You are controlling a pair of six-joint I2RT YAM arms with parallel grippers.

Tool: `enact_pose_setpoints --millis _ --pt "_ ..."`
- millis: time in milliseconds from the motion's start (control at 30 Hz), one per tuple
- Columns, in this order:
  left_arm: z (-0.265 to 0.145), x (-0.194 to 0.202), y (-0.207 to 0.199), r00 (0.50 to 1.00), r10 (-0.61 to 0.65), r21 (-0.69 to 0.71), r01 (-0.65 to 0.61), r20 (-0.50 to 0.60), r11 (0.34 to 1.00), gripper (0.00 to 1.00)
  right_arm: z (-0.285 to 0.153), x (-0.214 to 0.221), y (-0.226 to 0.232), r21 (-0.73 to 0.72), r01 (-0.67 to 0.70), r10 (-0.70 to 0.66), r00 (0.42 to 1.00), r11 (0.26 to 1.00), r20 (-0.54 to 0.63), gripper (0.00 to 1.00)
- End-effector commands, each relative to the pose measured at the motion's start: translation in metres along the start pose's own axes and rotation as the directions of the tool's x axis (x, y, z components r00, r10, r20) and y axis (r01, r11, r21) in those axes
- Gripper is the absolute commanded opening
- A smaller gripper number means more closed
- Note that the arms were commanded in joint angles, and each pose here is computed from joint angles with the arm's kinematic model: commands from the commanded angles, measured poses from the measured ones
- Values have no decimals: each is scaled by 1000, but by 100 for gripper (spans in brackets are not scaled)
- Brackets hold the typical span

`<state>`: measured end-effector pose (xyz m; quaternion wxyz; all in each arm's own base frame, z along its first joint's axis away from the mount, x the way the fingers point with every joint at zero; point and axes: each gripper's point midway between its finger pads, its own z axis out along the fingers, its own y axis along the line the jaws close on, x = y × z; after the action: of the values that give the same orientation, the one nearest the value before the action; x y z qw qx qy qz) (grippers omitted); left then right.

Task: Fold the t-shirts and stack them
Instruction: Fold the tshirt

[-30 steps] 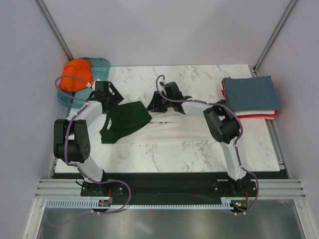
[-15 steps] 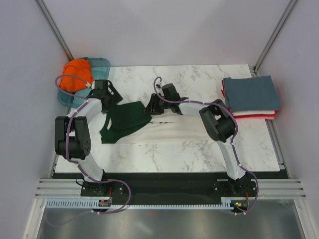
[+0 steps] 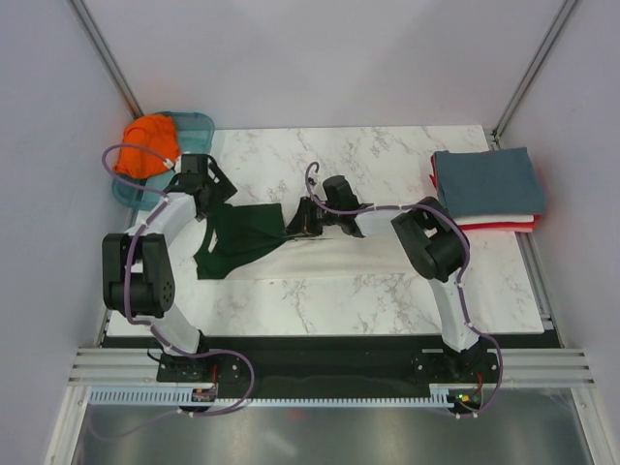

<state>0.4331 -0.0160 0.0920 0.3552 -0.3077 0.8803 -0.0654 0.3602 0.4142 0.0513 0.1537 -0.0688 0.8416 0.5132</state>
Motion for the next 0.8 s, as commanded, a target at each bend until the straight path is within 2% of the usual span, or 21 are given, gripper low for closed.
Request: enact_pose_setpoints --millis 0,33,67,133,167,233,433,633,767 --pt "-8 -12 -2 999 6 5 -6 43 1000 92 -20 -4 45 -113 91 -89 996 989 29 24" --pt "-8 -13 -3 999 6 7 -6 43 1000 92 -21 -2 44 -115 89 -87 996 989 28 26" --pt "-5 -11 -2 999 7 4 -7 34 1000 92 -22 6 41 -116 83 -82 997 990 14 35" --pt "-1 -12 -5 999 7 8 -7 31 1000 92 -24 7 41 -119 89 -87 996 989 18 45" --pt "3 -11 -5 1000 11 5 -11 24 1000 92 -24 5 41 -116 92 -90 996 989 23 53" --pt "4 -12 -8 1000 19 13 -19 20 1000 92 -21 2 37 -95 91 -89 996 991 29 59" --pt "4 -15 -6 999 26 7 -26 30 1000 92 -2 -27 30 -28 123 -121 991 992 58 61" --pt "0 -10 -9 1000 17 27 -17 17 999 91 16 -48 15 23 117 -118 989 993 86 59" --pt "-4 -11 -7 999 6 38 -8 46 999 89 25 -63 12 29 118 -120 986 993 114 57"
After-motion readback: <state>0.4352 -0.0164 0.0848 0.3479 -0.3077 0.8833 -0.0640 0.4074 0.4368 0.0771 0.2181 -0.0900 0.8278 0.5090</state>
